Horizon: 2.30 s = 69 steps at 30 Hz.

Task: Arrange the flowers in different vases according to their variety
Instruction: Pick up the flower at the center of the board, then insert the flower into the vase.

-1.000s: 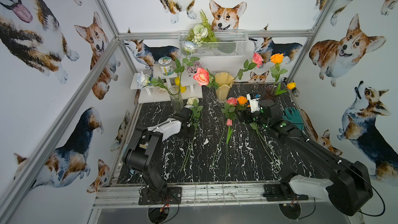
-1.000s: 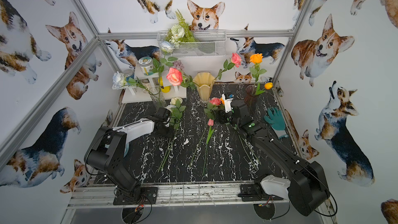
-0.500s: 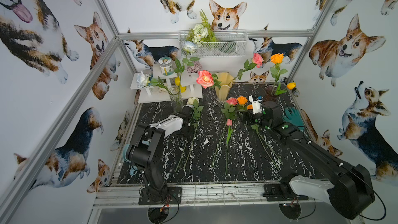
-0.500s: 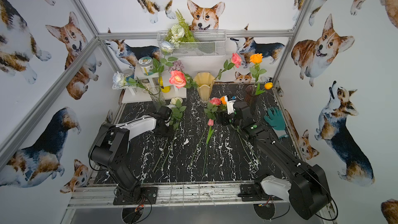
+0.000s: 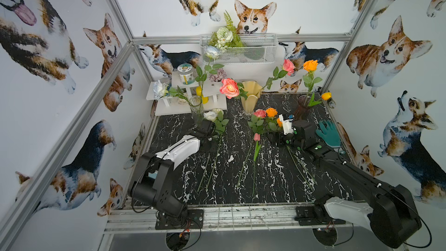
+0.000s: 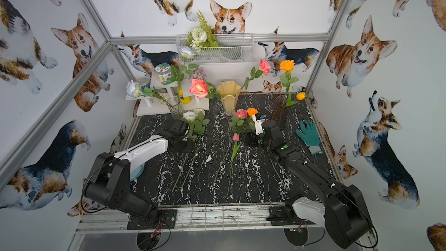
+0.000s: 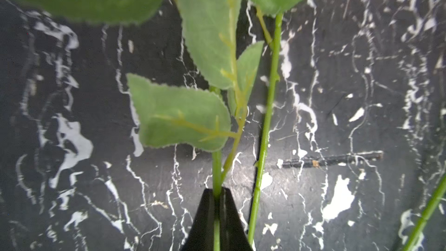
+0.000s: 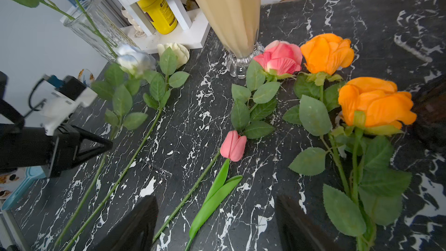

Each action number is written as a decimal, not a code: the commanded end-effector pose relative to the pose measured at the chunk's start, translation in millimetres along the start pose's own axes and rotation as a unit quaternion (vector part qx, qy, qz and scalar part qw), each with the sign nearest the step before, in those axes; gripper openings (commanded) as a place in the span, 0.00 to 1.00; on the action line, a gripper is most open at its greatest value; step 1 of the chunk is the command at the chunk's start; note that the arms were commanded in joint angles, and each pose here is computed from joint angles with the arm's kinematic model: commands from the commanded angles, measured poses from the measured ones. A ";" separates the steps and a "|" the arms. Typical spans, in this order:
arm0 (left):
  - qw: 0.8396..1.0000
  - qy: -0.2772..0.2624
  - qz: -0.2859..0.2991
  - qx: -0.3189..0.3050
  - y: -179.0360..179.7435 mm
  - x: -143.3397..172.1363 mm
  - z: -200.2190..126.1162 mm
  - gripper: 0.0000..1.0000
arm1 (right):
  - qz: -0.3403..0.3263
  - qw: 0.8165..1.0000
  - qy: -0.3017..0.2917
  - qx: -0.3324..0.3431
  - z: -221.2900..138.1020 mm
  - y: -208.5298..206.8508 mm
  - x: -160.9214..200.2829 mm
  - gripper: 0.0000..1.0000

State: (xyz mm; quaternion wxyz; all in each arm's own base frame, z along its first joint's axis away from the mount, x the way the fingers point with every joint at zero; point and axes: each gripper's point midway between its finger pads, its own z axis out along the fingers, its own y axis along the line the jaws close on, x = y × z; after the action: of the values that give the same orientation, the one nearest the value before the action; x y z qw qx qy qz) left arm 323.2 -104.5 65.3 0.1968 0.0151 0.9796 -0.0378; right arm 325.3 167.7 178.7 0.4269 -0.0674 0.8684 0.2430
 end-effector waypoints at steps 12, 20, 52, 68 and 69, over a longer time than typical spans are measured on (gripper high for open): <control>0.978 -0.206 0.007 0.006 8.3 -47.1 -107.1 0.00 | 0.015 1.000 -0.015 -0.021 1.0 7.0 -5.4 0.82; 0.932 -0.361 0.024 0.024 7.6 -78.3 -186.4 0.00 | 0.020 0.999 -0.014 -0.024 1.1 8.1 -5.7 0.82; 0.744 -0.668 0.018 0.027 17.9 -260.8 -344.5 0.00 | 0.013 1.000 -0.018 -0.014 -7.7 -2.8 3.5 0.82; 0.756 -0.654 0.003 0.029 43.9 -286.9 -281.0 0.00 | 0.015 1.000 -0.019 -0.001 -8.7 -15.5 1.6 0.83; 0.759 -0.651 0.002 0.032 43.7 -285.6 -275.2 0.00 | 0.015 1.000 -0.020 -0.001 -8.8 -15.2 1.3 0.83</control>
State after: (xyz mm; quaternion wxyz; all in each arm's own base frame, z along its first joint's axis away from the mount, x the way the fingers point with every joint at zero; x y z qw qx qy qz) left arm 484.4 -40.6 421.6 0.7727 -0.0043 0.6327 -0.0510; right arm 321.6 149.3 174.3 0.4342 -0.0428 0.8638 0.2519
